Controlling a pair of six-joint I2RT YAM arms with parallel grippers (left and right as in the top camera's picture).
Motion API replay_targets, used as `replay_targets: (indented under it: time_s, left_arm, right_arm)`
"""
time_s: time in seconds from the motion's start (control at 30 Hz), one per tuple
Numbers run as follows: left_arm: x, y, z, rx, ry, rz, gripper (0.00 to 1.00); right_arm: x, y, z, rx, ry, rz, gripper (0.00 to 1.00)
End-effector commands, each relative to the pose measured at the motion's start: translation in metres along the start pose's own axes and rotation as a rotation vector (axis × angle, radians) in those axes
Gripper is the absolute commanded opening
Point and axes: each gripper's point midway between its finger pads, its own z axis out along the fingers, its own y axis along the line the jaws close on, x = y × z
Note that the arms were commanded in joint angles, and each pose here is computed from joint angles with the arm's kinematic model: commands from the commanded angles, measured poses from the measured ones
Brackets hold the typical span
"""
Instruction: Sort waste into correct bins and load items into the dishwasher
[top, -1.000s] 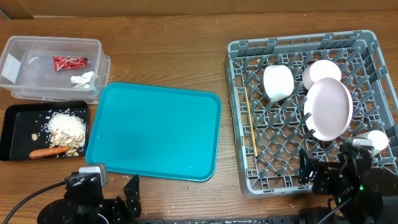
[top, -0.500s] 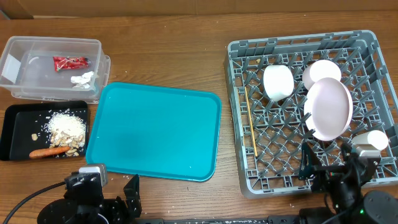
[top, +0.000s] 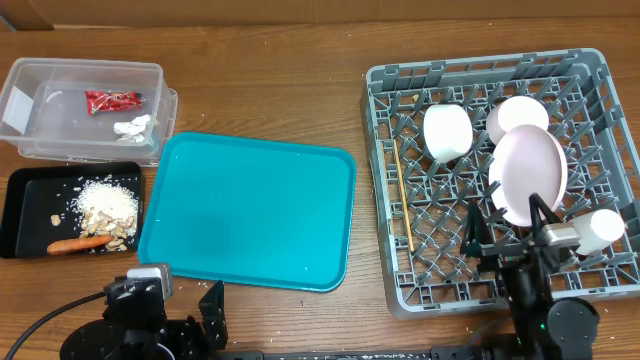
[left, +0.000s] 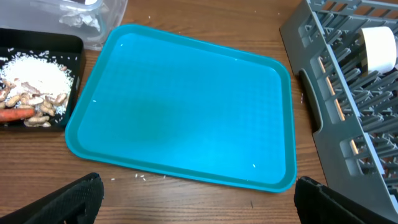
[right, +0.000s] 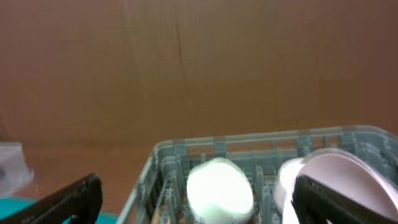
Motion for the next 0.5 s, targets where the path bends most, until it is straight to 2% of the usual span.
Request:
replay_targets:
  time_s: [0.0, 0.07, 0.17, 0.47]
  left_arm:
    - [0.001, -0.001, -0.001, 0.008, -0.003, 0.001, 1.0]
    - [0.001, -0.001, -0.001, 0.008, -0.003, 0.001, 1.0]
    - [0.001, -0.001, -0.001, 0.008, -0.003, 0.001, 1.0]
    - [0.001, -0.001, -0.001, 0.008, -0.003, 0.001, 1.0]
  right_arm:
    - [0.025, -0.002, 0.007, -0.014, -0.021, -0.029, 1.0]
    - [0.042, -0.001, 0.01, -0.037, -0.025, -0.031, 1.0]
    - [0.078, 0.003, 0.008, -0.07, 0.124, -0.035, 1.0]
    - [0.079, 0.003, 0.008, -0.069, 0.129, -0.07, 1.0]
